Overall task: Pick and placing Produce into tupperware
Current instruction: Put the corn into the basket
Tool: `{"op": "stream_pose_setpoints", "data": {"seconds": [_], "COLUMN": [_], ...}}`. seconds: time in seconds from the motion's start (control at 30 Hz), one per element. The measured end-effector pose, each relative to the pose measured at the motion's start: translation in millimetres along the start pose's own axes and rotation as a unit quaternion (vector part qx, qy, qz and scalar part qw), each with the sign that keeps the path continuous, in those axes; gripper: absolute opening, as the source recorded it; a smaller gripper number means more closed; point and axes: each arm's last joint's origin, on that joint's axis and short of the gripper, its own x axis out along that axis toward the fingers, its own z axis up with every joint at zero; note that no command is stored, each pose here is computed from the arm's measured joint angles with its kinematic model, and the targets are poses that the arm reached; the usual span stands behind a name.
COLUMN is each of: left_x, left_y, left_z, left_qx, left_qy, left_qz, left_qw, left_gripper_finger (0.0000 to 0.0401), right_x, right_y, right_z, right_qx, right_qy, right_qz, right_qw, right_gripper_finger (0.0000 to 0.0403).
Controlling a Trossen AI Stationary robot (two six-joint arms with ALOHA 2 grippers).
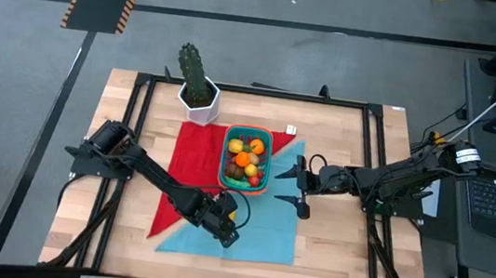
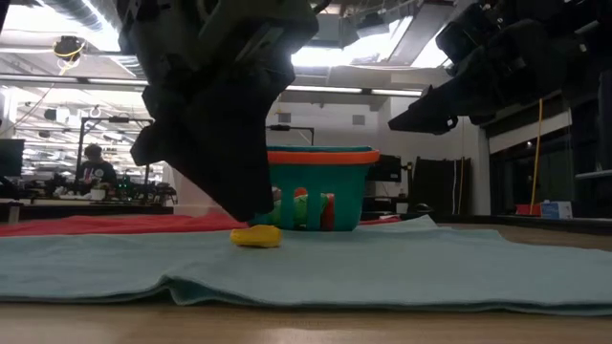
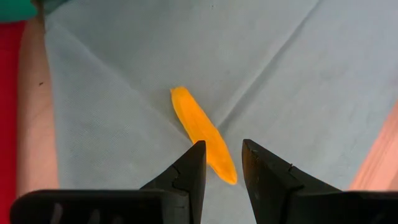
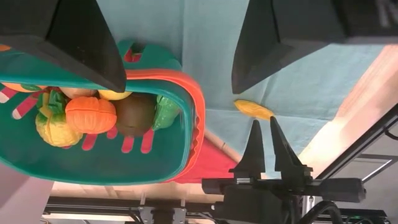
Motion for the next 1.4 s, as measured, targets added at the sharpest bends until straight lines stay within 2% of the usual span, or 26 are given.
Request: {"op": "stream_pose_setpoints", "data": {"seconds": [0.2,1.4], "left_x": [4,14], "left_y": [7,7], "left_z": [-5,-1], "left_qx": [-0.034,-0.045], "left_qy": [0.018,0.029], "left_qz": [0.007,-0.012], "left_qw": [0.999,0.998], "left_gripper_finger": [0.0096,0.0096], "right_x": [0,0], "right_y": [0,0], "right_z": [0,0], "right_qx": [0.001,0.002], "right_qy": [0.0,0.001], "right_qz": [0.0,0.0], "right_qw": [1.0,1.0], "right_gripper_finger": [0.0292,0.0292]}}
